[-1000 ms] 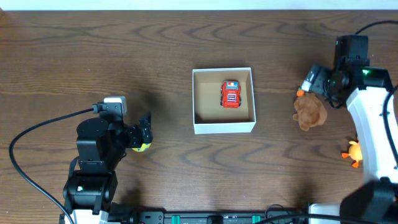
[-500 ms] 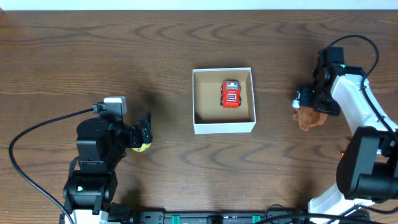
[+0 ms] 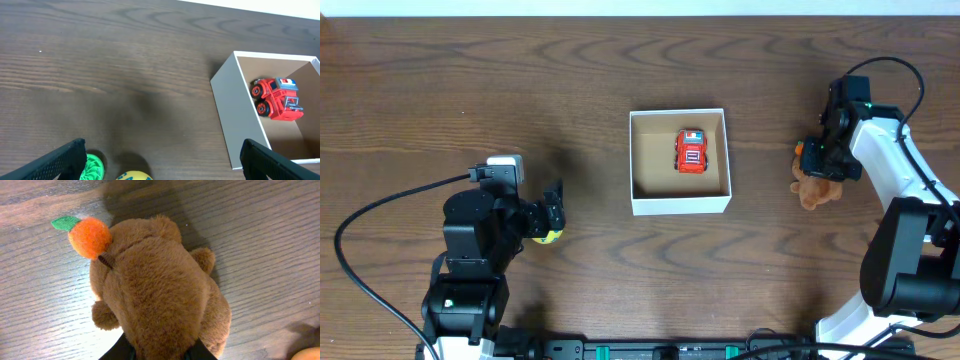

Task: Pack container
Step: 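Grasp the brown plush bear with the right gripper and lift, then place the bear in the box beside the truck and release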

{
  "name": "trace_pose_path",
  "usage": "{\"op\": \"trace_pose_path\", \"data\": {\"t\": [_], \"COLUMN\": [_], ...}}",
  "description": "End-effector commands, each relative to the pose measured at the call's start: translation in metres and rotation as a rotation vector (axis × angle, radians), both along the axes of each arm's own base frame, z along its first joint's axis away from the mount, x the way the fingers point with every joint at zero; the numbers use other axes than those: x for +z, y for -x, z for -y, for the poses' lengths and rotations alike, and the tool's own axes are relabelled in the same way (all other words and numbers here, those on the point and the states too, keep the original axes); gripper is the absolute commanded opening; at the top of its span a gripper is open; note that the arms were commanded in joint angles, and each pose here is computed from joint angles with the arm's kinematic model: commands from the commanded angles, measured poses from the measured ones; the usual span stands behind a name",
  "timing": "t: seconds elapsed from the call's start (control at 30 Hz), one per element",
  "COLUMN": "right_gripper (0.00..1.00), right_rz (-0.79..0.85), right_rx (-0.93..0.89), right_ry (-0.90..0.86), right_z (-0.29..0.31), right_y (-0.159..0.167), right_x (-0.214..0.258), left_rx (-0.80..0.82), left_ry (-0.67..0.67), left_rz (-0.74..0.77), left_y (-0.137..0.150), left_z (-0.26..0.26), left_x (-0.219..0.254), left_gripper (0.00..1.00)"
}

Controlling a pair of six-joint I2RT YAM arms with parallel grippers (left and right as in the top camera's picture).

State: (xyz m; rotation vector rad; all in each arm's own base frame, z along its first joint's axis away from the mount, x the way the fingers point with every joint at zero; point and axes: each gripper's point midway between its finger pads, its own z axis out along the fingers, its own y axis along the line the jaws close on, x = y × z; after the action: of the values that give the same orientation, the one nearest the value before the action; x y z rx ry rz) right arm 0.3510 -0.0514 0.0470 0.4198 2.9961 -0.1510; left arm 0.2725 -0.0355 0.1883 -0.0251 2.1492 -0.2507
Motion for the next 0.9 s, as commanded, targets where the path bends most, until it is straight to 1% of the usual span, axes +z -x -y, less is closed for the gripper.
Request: {"op": "trace_pose_path", "data": {"t": [0.0, 0.1, 0.13, 0.17, 0.23, 0.3, 0.43, 0.5, 0.6, 0.77, 0.87], "right_gripper": [0.08, 0.07, 0.04, 0.01, 0.01, 0.01, 0.03, 0.03, 0.01, 0.01, 0.01], "right_rz": [0.106, 0.236, 0.294, 0.346, 0.473, 0.58, 0.697, 0.712, 0.689, 0.594, 0.536], "right_rx": [0.033, 0.082, 0.109, 0.137, 0.212, 0.254, 0.321, 0.339, 0.276, 0.193, 0.19], "right_ry": [0.0, 0.005, 0.001, -0.01, -0.055, -0.097, -0.201, -0.247, -0.281, -0.307, -0.3], "right_z": [-0.011, -0.029, -0.04, -0.052, -0.087, -0.122, -0.191, -0.22, -0.248, -0.279, -0.292], "right_y": [-0.019, -0.035, -0.041, -0.046, -0.054, -0.055, -0.053, -0.05, -0.045, -0.039, -0.036], "right_x": [0.034, 0.075, 0.093, 0.108, 0.143, 0.171, 0.198, 0.198, 0.185, 0.145, 0.119], "left_rx": [-0.005, -0.005, -0.005, -0.005, -0.005, -0.005, -0.005, -0.005, -0.005, -0.005, -0.005], "left_ry": [0.009, 0.009, 0.009, 0.009, 0.009, 0.009, 0.009, 0.009, 0.009, 0.009, 0.009], "left_rz": [0.031, 0.031, 0.031, 0.031, 0.031, 0.031, 0.031, 0.03, 0.03, 0.03, 0.03], "left_y": [-0.003, -0.002, -0.002, -0.002, -0.002, -0.002, -0.002, -0.002, -0.002, -0.002, -0.002], "left_z": [0.002, 0.002, 0.002, 0.002, 0.002, 0.002, 0.002, 0.002, 0.002, 0.002, 0.002], "left_x": [0.014, 0.014, 0.014, 0.014, 0.014, 0.014, 0.014, 0.014, 0.014, 0.014, 0.014], "left_gripper": [0.98, 0.98, 0.98, 0.98, 0.98, 0.98, 0.98, 0.98, 0.98, 0.98, 0.98]}}
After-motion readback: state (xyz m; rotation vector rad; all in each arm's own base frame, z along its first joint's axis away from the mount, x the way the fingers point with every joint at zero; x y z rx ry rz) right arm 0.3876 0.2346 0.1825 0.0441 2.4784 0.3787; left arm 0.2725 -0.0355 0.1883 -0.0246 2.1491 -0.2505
